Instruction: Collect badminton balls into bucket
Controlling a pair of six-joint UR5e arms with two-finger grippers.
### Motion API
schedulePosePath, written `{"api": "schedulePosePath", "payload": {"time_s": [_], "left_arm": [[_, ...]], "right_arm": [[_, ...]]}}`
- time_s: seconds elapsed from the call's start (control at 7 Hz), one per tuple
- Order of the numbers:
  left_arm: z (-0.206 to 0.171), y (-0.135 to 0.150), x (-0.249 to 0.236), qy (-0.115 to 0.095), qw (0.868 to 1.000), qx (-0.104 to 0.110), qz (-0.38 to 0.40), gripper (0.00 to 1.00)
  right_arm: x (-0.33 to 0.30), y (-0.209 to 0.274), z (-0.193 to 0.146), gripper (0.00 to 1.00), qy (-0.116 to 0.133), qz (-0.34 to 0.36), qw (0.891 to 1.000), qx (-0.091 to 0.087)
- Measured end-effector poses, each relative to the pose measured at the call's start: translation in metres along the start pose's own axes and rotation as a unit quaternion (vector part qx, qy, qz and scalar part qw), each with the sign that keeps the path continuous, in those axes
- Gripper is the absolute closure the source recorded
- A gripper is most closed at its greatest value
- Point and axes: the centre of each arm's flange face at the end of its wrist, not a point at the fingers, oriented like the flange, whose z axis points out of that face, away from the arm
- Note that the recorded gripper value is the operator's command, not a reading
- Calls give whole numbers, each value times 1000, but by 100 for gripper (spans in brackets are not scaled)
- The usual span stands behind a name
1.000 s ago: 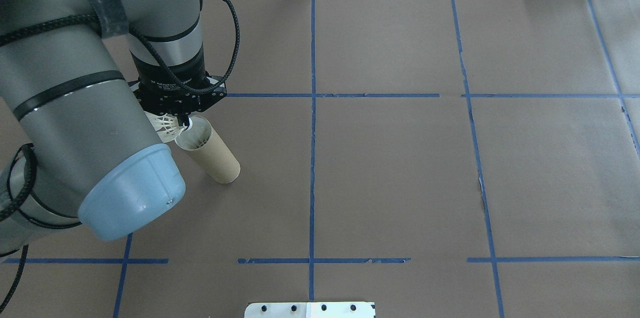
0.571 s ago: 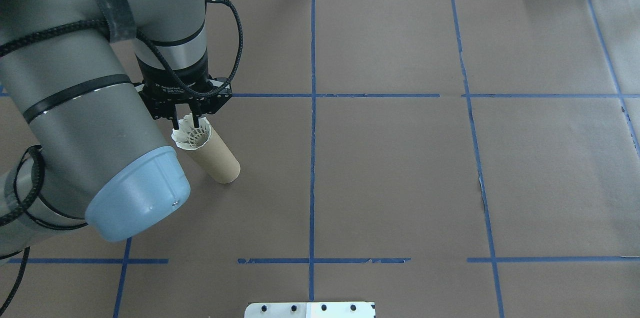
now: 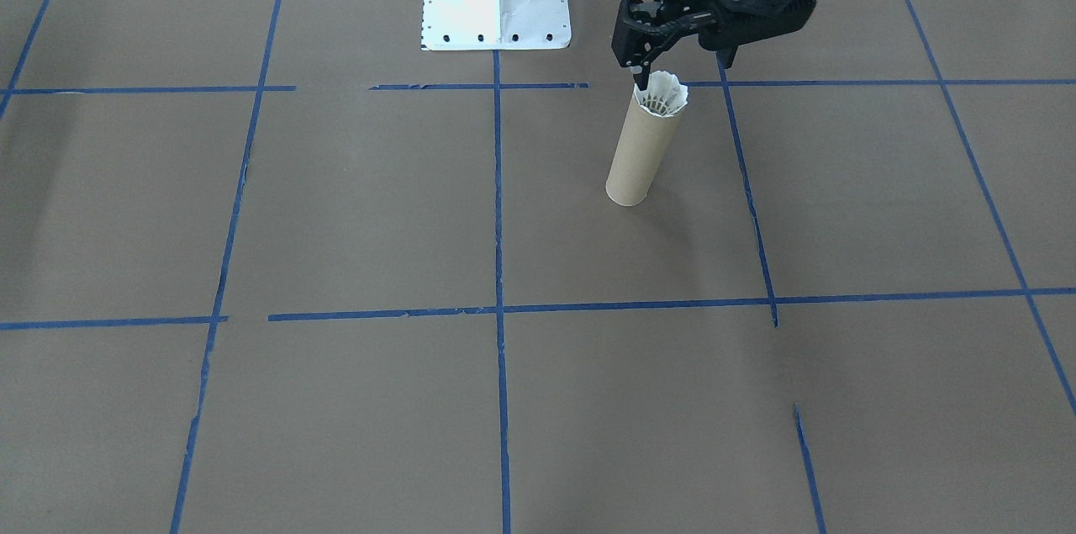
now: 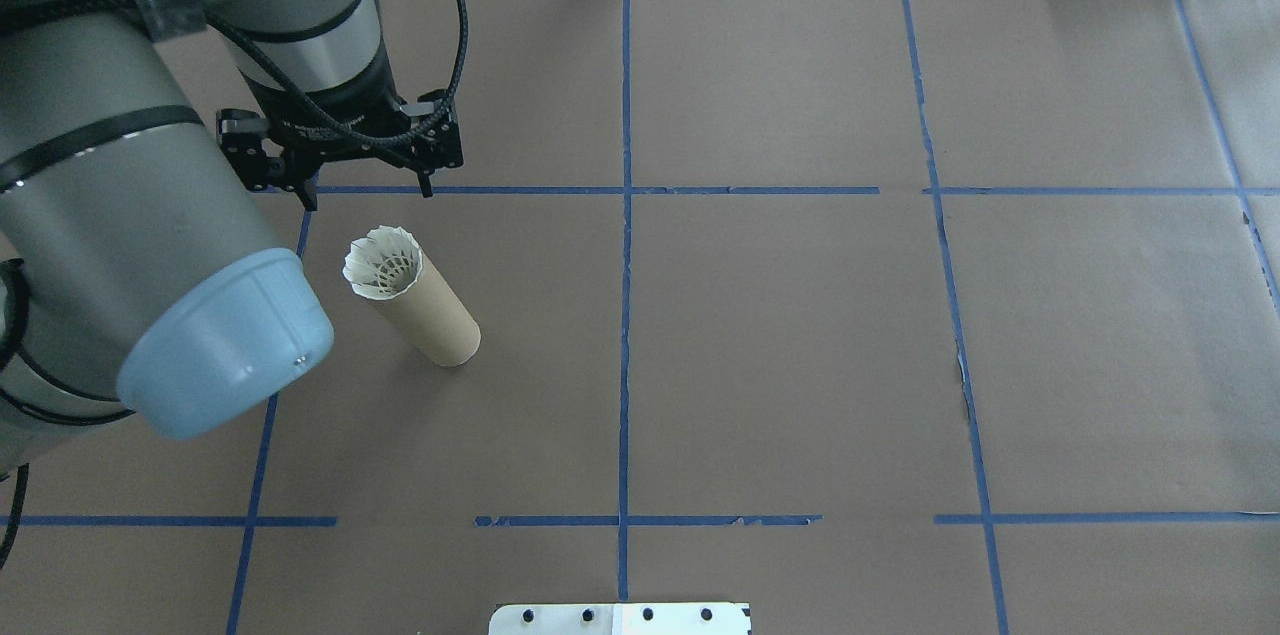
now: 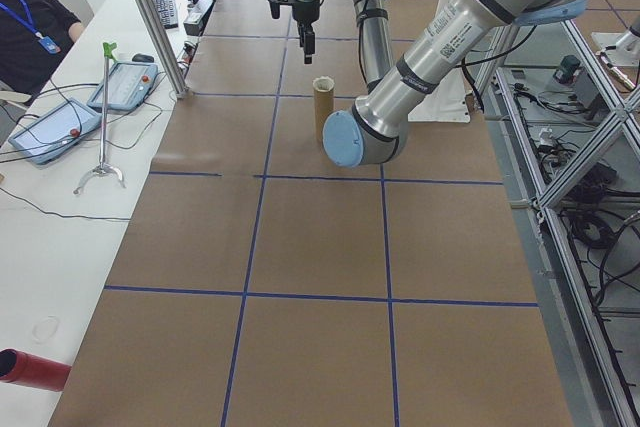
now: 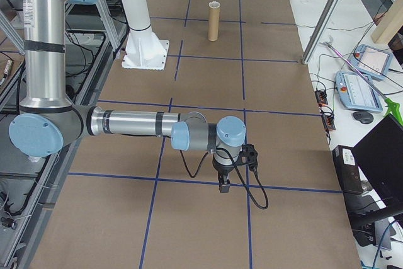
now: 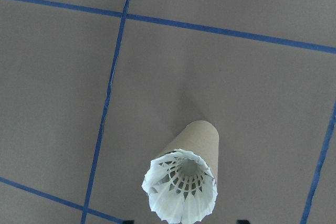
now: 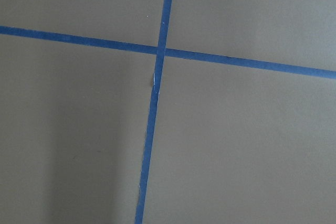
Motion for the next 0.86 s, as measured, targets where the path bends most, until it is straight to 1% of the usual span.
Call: {"api": "schedulePosePath", "payload": {"time_s": [0.14, 0.29, 0.43, 0.57, 0.71, 0.86], "left_arm": [[-5, -29, -34, 25, 999, 15, 19, 0], [-9, -59, -79, 28, 998, 26, 50, 0], [-11, -89, -134, 14, 995, 34, 92, 0], [-4, -120, -196, -7, 990, 31, 138, 0], [9, -152, -263, -23, 983, 23, 178, 0], [30, -184, -340, -29, 978, 13, 208, 0]], "right_arm": [[0, 0, 0, 0, 0, 0, 1000, 0], [0, 0, 0, 0, 0, 0, 1000, 0], [0, 0, 0, 0, 0, 0, 1000, 0], [0, 0, 0, 0, 0, 0, 1000, 0], [0, 0, 0, 0, 0, 0, 1000, 0], [0, 0, 0, 0, 0, 0, 1000, 0]]}}
